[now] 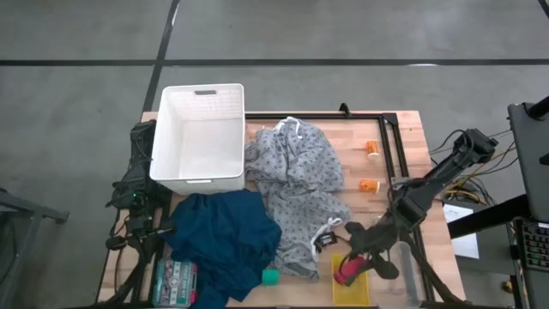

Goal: Pick & Place Medicine items
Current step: Put the pink bandage into the yellow bin

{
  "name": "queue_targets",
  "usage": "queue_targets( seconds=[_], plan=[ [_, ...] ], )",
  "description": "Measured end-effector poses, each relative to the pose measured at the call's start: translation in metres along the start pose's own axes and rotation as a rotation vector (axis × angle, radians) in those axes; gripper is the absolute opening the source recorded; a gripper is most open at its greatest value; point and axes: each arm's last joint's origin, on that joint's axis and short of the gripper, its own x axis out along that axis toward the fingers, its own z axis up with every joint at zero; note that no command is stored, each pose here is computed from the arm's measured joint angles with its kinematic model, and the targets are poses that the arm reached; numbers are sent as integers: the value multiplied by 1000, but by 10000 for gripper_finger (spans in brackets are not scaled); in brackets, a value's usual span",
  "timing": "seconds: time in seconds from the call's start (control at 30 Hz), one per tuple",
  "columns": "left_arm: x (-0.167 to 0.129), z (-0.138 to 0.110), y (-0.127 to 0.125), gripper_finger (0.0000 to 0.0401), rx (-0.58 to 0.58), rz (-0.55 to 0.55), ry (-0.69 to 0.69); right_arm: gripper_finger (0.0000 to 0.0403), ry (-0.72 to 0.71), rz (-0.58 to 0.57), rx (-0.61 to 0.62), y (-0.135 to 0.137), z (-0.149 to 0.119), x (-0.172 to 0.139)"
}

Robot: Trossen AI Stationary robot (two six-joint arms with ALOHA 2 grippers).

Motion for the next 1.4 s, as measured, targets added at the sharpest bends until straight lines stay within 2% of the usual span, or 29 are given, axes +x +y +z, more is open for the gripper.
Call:
queue_targets(
  seconds=[0.27, 0.63, 0.87, 1.4],
  plan=[
    [0, 0, 0, 47, 0, 0, 0, 182, 110, -4, -44, 16, -6, 30],
    [0, 0, 0, 47, 0, 0, 0, 182, 244, -80, -35, 6, -22, 67],
    [0, 0, 0, 47, 0, 0, 0, 182, 285, -77, -27, 4, -26, 75],
    [0, 0, 0, 47, 0, 0, 0, 183, 283, -76, -22, 4, -26, 74]
  ],
)
